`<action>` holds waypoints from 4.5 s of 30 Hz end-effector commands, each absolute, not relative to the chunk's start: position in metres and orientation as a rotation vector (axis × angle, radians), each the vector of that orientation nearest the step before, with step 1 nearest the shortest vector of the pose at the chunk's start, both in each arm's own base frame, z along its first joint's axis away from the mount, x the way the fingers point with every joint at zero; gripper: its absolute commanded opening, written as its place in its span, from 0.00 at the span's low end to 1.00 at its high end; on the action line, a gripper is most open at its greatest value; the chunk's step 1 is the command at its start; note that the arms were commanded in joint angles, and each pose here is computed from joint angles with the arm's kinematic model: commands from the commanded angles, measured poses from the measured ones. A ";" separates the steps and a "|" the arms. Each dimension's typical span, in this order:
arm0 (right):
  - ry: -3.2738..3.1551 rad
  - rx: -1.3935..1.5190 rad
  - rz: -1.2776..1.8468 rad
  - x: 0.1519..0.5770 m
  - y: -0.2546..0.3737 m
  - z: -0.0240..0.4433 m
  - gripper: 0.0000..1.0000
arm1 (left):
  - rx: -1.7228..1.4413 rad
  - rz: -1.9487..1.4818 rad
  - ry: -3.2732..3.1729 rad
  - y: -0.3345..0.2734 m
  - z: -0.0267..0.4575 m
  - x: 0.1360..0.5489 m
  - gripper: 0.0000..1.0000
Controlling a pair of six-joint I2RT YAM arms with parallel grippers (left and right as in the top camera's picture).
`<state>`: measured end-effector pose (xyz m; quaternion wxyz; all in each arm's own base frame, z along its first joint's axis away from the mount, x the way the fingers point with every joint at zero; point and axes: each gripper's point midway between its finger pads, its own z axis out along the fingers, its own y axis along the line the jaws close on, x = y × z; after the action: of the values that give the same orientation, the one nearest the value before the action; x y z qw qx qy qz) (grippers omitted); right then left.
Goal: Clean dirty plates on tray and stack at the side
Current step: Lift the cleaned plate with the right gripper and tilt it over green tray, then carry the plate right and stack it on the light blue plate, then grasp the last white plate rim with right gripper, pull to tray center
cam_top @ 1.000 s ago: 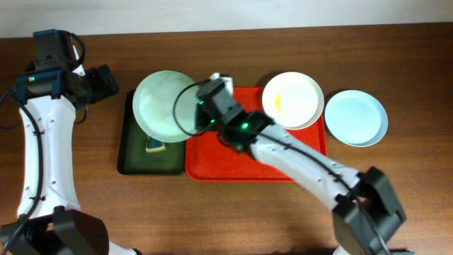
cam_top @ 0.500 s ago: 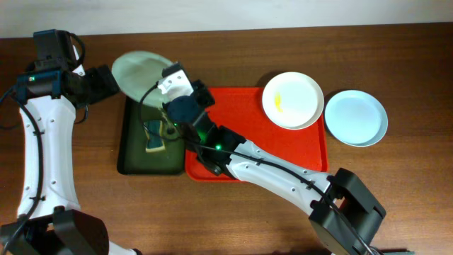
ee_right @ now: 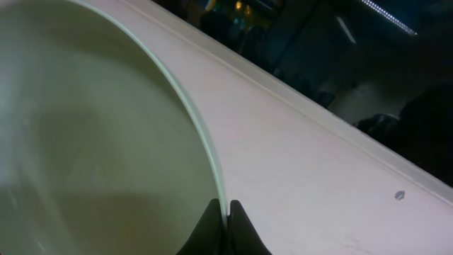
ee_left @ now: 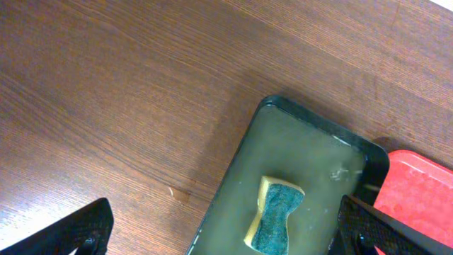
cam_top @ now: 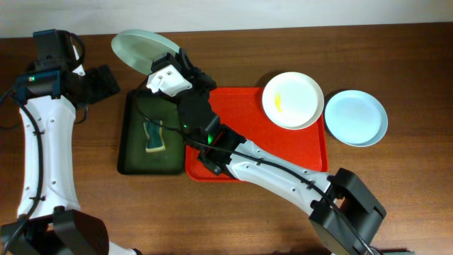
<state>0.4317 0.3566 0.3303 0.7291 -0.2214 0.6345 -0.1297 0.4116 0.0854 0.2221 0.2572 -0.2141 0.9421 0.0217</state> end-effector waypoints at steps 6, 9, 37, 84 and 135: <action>1.427 -0.498 -0.304 0.434 0.354 0.326 0.04 | -0.597 0.062 2.556 0.087 0.221 0.412 0.99; 1.471 -0.531 -0.348 0.442 0.345 0.313 0.04 | -0.597 0.062 2.556 0.087 0.221 0.412 0.99; 2.560 1.156 0.343 0.385 -0.128 0.109 0.04 | -0.597 0.062 2.556 0.087 0.221 0.412 0.99; 2.580 -0.183 -0.002 0.485 -0.030 0.036 0.44 | -0.597 0.062 2.556 0.087 0.221 0.412 0.99; 2.944 0.218 0.224 0.398 0.054 0.022 0.25 | -0.597 0.062 2.556 0.087 0.221 0.412 0.99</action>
<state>0.3985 0.0594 0.0201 0.0869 0.0686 0.9901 0.0860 0.4115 0.0854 0.2221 0.2570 -0.2141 0.9421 0.0217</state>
